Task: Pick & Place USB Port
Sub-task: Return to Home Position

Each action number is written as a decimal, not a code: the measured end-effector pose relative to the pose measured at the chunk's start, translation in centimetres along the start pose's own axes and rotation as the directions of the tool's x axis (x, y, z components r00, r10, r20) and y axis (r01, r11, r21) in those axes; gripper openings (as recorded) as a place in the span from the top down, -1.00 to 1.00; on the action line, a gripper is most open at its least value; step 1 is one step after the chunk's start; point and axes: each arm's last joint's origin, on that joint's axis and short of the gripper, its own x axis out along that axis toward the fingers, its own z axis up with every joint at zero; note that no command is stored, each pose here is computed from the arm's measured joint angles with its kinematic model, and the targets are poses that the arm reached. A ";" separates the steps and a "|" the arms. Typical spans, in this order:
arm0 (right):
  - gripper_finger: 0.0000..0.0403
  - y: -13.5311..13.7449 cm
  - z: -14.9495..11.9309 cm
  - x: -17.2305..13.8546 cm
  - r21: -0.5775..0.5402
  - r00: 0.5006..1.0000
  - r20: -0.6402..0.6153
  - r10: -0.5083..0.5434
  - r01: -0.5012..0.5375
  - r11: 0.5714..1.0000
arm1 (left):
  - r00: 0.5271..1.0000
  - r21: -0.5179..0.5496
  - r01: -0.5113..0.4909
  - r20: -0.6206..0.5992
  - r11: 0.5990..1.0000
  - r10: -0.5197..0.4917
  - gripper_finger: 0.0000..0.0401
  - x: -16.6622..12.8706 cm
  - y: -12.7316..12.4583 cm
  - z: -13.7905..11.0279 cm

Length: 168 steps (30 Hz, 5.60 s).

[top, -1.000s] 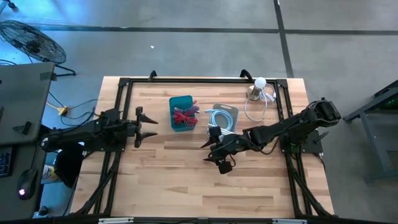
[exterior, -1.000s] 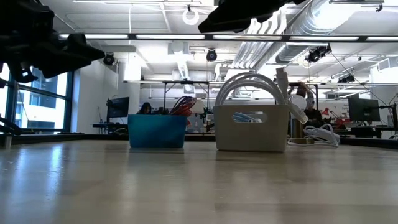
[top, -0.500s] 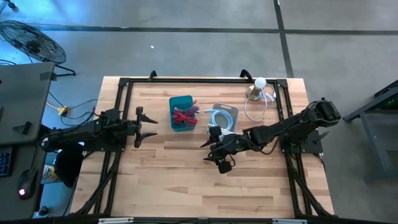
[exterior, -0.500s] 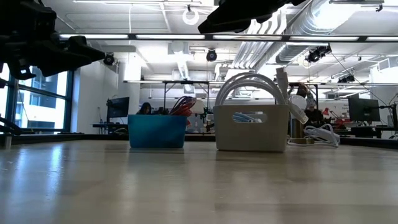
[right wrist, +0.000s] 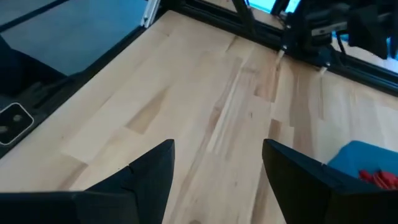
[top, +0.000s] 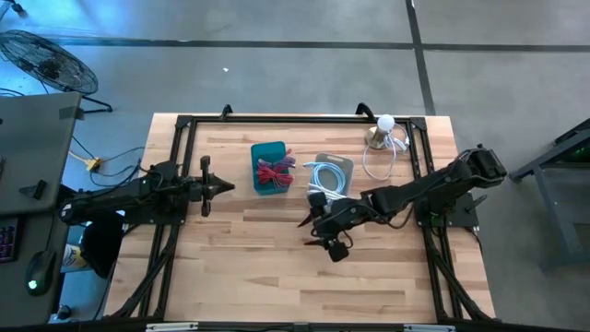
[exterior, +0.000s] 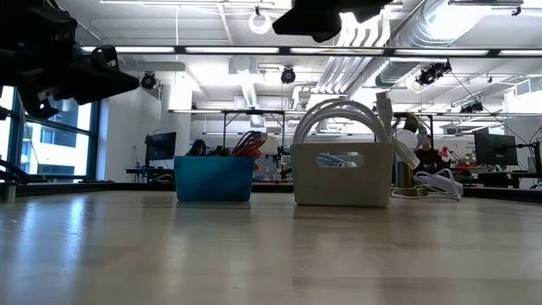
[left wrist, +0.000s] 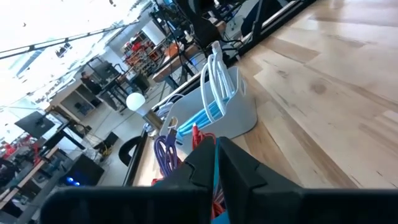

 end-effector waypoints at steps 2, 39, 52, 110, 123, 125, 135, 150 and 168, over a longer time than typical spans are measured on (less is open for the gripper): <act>-0.17 -0.1 0.2 -0.4 0.001 1.000 0.004 -0.002 0.002 1.000 | 1.000 0.001 0.001 0.001 1.000 -0.001 0.92 0.0 0.0 0.0; -0.17 1.8 -12.0 -20.2 0.189 0.895 0.411 -0.175 0.104 0.977 | 0.998 0.004 -0.056 -0.013 0.998 0.056 0.91 0.0 0.2 0.0; -0.17 1.9 -15.0 -18.2 0.237 0.893 0.336 -0.299 0.227 0.945 | 0.998 0.004 -0.059 -0.014 0.998 0.059 0.91 0.0 0.2 0.0; 0.73 -0.3 -20.2 -16.9 0.228 0.878 0.315 -0.360 0.298 0.927 | 0.998 0.004 -0.056 -0.012 0.998 0.056 0.91 0.0 0.3 0.1; 0.99 -0.4 -20.0 -17.0 0.262 0.860 0.330 -0.389 0.312 0.913 | 0.998 0.004 -0.058 -0.014 0.998 0.058 0.91 0.0 0.3 0.1; 0.99 -0.4 -20.0 -17.0 0.261 0.860 0.330 -0.389 0.313 0.913 | 0.998 0.004 -0.058 -0.014 0.998 0.058 0.91 0.0 0.3 0.1; 0.94 -0.4 -20.0 -17.0 0.261 0.860 0.330 -0.389 0.312 0.913 | 0.998 0.004 -0.058 -0.014 0.998 0.058 0.91 0.0 0.3 0.1; 0.94 -0.4 -20.0 -17.0 0.262 0.860 0.330 -0.388 0.312 0.913 | 0.998 0.004 -0.057 -0.014 0.998 0.057 0.91 0.0 0.3 0.1; 0.94 -0.4 -20.0 -17.0 0.262 0.861 0.329 -0.388 0.312 0.913 | 0.998 0.004 -0.056 -0.012 0.998 0.056 0.91 0.0 0.3 0.1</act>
